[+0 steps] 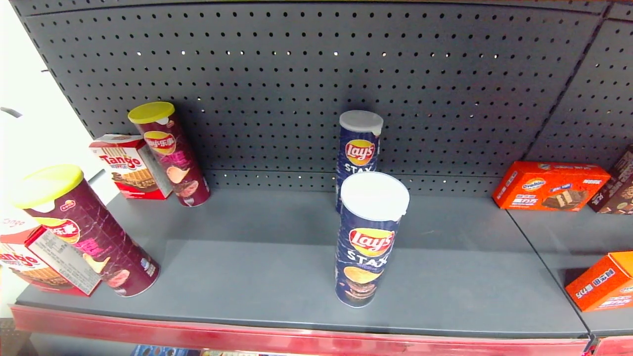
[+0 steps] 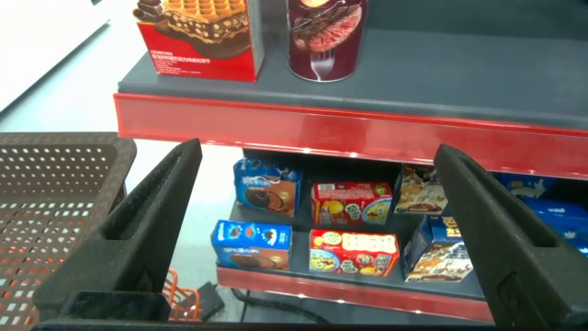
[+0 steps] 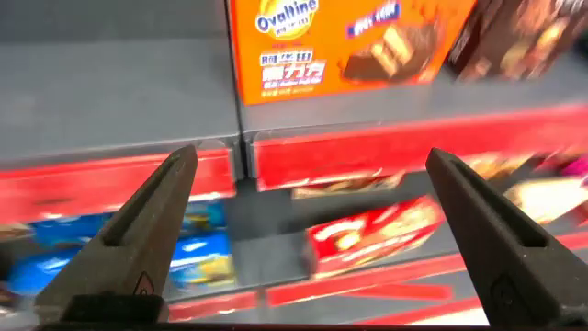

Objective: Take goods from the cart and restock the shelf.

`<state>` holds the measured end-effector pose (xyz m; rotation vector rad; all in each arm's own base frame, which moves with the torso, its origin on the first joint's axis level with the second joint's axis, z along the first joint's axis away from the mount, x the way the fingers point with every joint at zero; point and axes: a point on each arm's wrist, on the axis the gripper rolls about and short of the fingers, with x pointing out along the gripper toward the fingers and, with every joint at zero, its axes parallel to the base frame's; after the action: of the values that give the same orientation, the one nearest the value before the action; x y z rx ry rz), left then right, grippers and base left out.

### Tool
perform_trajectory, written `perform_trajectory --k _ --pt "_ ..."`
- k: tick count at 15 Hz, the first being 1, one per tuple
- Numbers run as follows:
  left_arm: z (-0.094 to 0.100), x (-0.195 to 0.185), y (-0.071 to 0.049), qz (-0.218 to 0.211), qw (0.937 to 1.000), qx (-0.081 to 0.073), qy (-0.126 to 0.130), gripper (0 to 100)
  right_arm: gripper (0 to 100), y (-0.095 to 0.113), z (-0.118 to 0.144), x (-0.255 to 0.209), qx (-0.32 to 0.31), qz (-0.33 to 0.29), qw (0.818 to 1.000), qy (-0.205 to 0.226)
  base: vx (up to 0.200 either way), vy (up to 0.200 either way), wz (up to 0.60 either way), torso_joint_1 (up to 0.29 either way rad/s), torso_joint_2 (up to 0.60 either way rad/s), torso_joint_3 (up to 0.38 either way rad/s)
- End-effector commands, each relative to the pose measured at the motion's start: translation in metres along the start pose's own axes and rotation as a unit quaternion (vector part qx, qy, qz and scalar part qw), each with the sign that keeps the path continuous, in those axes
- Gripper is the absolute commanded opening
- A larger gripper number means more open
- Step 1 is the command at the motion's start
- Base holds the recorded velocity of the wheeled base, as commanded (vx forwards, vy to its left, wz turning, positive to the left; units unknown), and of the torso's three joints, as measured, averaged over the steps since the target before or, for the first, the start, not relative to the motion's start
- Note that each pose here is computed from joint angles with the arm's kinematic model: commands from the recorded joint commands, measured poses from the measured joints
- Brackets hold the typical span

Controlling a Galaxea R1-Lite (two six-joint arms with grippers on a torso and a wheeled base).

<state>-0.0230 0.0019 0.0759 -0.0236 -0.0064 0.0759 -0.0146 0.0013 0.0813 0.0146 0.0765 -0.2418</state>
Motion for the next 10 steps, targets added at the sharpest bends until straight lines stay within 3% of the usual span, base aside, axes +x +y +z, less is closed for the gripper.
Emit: perform_trajectory --k 1,8,10 --pt "0.0001 0.0001 0.0000 0.000 1.0000 0.000 0.000 100 100 0.0006 -0.0048 -0.0010 -0.010 0.015 1.000 0.014 0.000 0.000 0.00 0.000 0.00 0.000" --pt "0.0001 0.0001 -0.0003 -0.006 1.0000 0.003 0.001 100 100 0.0008 -0.0041 -0.0008 -0.009 0.023 1.000 0.008 0.000 0.000 0.00 0.000 0.00 0.000" --pt "0.0001 0.0001 -0.0002 -0.004 1.0000 0.002 0.001 100 100 -0.0013 -0.0038 -0.0008 -0.013 0.090 0.996 0.006 0.000 0.000 0.00 0.000 0.00 0.000"
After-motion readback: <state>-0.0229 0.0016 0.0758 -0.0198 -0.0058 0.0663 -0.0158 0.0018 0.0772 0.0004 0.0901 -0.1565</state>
